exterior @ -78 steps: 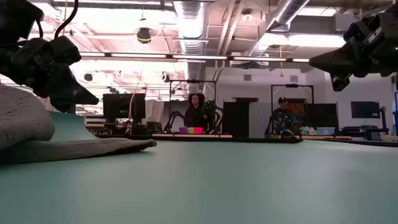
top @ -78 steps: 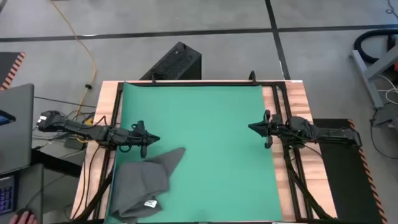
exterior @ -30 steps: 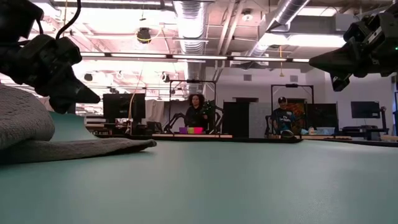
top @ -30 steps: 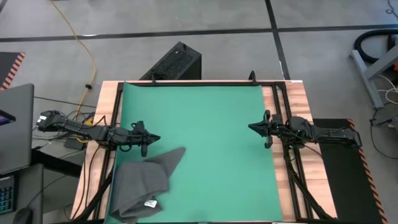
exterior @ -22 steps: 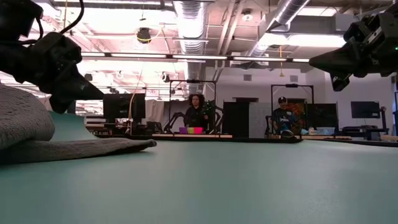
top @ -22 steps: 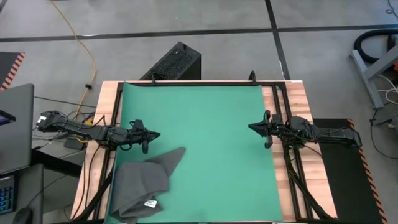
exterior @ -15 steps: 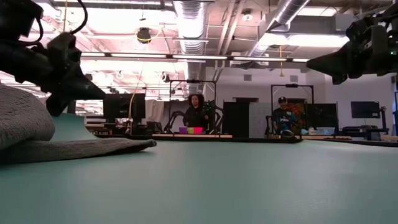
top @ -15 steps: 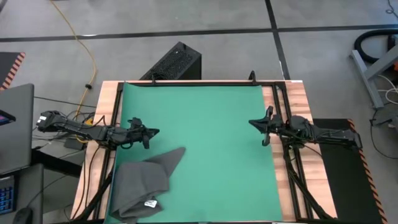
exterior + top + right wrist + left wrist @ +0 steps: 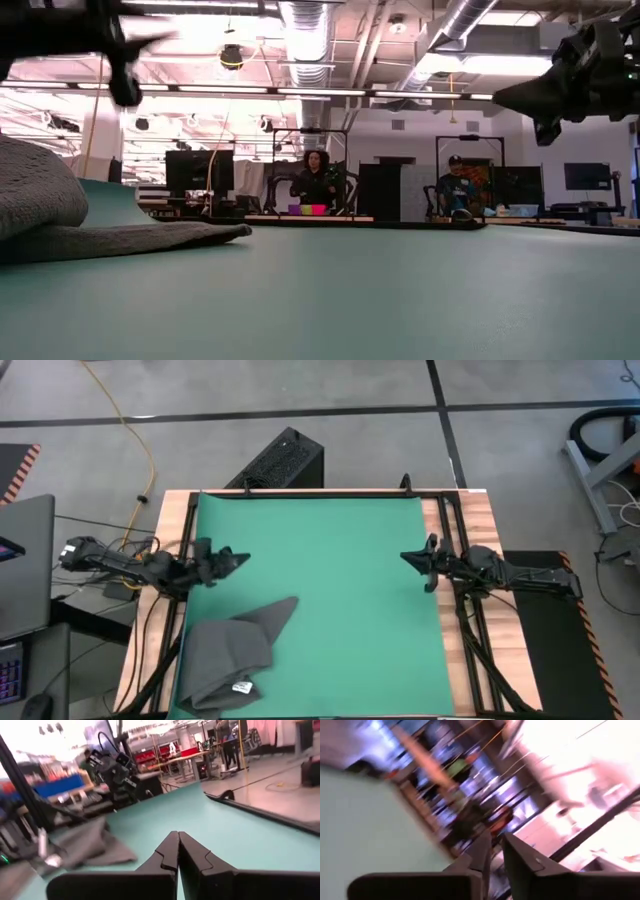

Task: Roll towel
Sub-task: Roll the gray towel

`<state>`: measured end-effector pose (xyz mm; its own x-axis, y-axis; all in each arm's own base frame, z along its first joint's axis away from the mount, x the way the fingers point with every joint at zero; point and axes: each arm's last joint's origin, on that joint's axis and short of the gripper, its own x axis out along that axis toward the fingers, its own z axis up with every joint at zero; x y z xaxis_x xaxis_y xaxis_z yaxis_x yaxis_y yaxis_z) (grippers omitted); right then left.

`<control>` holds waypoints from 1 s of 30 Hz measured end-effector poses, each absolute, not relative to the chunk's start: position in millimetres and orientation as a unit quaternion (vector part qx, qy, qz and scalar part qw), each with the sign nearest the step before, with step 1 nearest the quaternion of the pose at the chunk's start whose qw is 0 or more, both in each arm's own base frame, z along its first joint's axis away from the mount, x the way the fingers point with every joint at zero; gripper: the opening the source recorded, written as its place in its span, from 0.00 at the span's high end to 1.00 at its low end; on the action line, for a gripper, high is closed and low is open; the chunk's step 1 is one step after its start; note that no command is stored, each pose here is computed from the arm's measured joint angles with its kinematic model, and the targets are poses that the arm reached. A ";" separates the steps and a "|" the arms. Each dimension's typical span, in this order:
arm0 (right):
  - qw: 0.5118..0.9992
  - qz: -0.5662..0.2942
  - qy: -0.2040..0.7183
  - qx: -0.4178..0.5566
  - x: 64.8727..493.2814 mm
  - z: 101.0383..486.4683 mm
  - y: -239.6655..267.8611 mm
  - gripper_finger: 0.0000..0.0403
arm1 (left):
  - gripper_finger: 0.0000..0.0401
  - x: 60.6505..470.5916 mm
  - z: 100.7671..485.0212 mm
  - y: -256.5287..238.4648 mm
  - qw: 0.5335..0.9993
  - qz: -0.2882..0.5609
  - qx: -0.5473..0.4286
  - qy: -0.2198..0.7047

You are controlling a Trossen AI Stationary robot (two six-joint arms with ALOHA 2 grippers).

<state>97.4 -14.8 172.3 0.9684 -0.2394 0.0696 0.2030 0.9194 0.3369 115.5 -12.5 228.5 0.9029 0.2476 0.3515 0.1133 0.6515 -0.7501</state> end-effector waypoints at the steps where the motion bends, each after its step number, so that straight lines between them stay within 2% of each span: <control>1: 0.974 -0.109 -0.065 0.189 97.3 173.8 -14.6 0.93 | 0.86 114.6 240.8 -13.1 0.885 0.033 -0.404 -0.230; 3: 0.960 -0.101 -0.097 0.243 96.7 178.9 -14.7 0.93 | 0.82 113.3 267.7 -14.4 0.896 0.030 -0.372 -0.242; 6: 0.941 -0.067 -0.148 0.295 95.0 188.8 -13.8 0.93 | 0.76 114.8 306.2 -18.5 0.925 0.029 -0.314 -0.213; 9: 0.937 -0.014 -0.193 0.291 91.4 202.5 -10.2 0.93 | 0.71 120.6 337.5 -24.2 0.951 0.032 -0.277 -0.135; 12: 0.944 -0.001 -0.208 0.256 88.0 222.1 -7.3 0.92 | 0.67 129.5 355.5 -30.4 0.960 0.048 -0.277 -0.019; 15: 0.957 0.009 -0.195 0.216 89.8 238.9 -3.2 0.90 | 0.65 137.9 363.2 -37.8 0.940 0.059 -0.316 0.110; 17: 0.968 0.012 -0.163 0.191 96.7 244.9 -0.4 0.87 | 0.65 143.2 363.0 -46.7 0.916 0.028 -0.342 0.208; 22: 0.983 0.033 -0.080 0.159 122.0 250.9 9.5 0.79 | 0.65 159.3 347.1 -84.2 0.815 -0.052 -0.382 0.433; 26: 0.988 0.054 -0.020 0.143 145.9 252.7 21.4 0.71 | 0.65 168.9 334.8 -125.8 0.786 -0.102 -0.336 0.509; 30: 0.988 0.061 0.031 0.136 171.8 253.7 33.6 0.61 | 0.65 166.0 318.2 -164.8 0.782 -0.104 -0.276 0.549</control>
